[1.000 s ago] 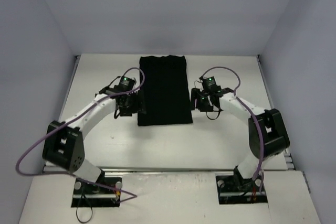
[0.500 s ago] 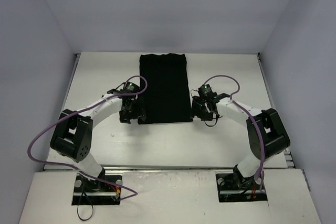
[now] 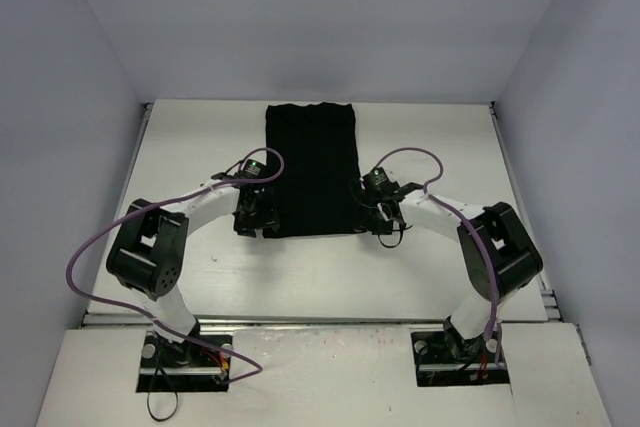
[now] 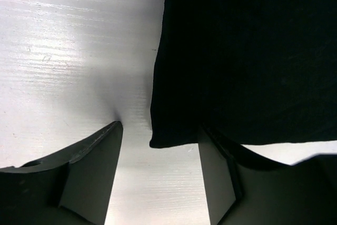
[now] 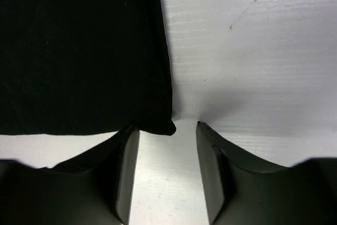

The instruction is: Fold and stack the t-shirts

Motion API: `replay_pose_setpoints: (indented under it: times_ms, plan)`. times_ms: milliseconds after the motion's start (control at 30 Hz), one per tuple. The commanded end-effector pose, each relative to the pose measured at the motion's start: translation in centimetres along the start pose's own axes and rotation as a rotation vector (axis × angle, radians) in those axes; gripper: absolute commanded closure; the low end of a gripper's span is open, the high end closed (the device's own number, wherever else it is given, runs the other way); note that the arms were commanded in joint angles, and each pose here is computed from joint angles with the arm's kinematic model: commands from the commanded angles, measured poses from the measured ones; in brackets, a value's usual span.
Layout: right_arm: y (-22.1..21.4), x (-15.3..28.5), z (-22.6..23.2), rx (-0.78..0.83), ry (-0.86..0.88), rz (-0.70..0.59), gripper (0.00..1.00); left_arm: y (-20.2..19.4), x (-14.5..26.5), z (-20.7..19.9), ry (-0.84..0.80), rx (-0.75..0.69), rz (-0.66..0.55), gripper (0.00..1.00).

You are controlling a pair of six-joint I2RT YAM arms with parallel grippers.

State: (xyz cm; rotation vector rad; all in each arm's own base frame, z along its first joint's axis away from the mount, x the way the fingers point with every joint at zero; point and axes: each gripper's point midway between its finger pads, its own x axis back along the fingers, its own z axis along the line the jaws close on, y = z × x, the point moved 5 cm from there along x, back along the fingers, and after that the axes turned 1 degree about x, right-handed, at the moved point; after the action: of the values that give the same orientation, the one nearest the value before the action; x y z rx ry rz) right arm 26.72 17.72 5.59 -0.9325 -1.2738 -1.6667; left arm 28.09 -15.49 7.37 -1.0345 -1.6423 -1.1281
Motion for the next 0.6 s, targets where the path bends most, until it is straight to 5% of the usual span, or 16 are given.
replay_pose_setpoints:
  times_ms: [0, 100, 267, 333, 567]
  plan:
    - [-1.1, -1.7, -0.9, -0.005, -0.068, 0.034, 0.59, -0.6, -1.3, 0.1, 0.015, 0.012, 0.01, 0.5]
    - [-1.2, -2.1, -1.3, 0.004, -0.097, 0.019, 0.66, -0.9, -1.8, 0.3, 0.021, 0.015, 0.015, 0.61]
    - [-1.9, -2.7, -1.5, 0.023, -0.111, 0.035, 0.9, -1.6, -2.8, 0.3, 0.035, -0.013, 0.043, 0.99]
    - [-2.2, -2.6, -1.5, 0.034, -0.111, 0.04, 1.0, -2.1, -3.0, 0.4, 0.033, -0.025, 0.067, 1.0]
    - [-4.9, 0.7, -1.8, 0.092, -0.086, 0.06, 1.0, -4.6, 2.6, 1.2, 0.004, -0.062, 0.057, 1.0]
